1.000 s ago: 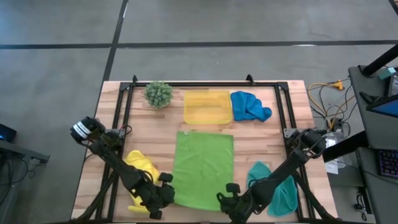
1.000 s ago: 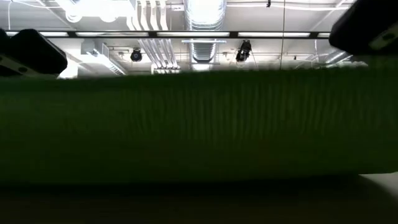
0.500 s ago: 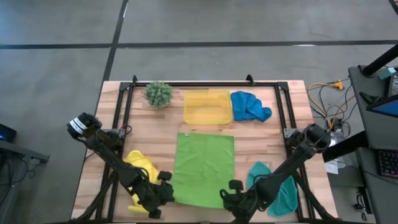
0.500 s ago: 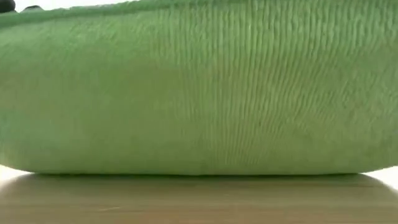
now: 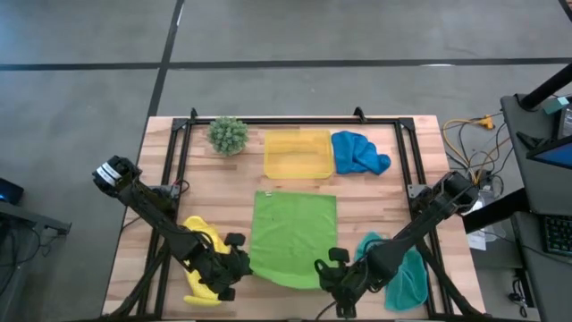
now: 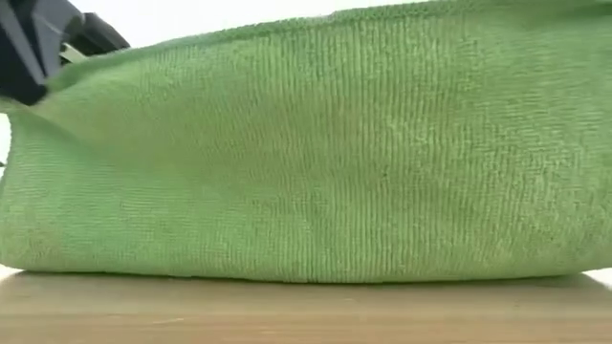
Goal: Fold microfiber towels
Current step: Fold the green towel
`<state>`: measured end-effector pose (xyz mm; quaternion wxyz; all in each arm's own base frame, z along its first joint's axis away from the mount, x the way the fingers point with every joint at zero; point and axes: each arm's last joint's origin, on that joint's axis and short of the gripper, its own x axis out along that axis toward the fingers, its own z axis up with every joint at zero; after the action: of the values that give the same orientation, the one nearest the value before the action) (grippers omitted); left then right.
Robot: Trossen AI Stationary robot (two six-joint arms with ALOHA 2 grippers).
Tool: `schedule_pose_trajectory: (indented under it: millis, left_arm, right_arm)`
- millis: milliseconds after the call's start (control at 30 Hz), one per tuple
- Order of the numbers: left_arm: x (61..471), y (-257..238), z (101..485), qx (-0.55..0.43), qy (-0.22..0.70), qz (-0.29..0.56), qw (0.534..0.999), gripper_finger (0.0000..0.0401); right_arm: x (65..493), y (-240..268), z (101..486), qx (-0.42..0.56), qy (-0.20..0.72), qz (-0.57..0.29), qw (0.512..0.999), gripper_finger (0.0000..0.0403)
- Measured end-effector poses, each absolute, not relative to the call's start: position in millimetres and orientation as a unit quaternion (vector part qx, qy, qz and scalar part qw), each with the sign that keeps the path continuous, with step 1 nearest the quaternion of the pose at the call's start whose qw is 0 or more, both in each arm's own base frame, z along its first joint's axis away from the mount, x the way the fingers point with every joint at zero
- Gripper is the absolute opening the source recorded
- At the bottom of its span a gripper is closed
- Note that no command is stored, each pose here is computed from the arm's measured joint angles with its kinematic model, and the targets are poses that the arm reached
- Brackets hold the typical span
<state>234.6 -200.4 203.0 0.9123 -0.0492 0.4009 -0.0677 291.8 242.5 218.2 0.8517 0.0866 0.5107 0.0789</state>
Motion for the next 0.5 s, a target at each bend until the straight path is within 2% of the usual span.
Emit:
schedule_pose_trajectory:
  millis: [500]
  left_arm:
    - [249, -178, 204, -0.031, 0.396, -0.023, 0.918, 0.0000]
  right_arm:
    - [272, 185, 217, 0.097, 0.506, 0.046, 0.856, 0.0008]
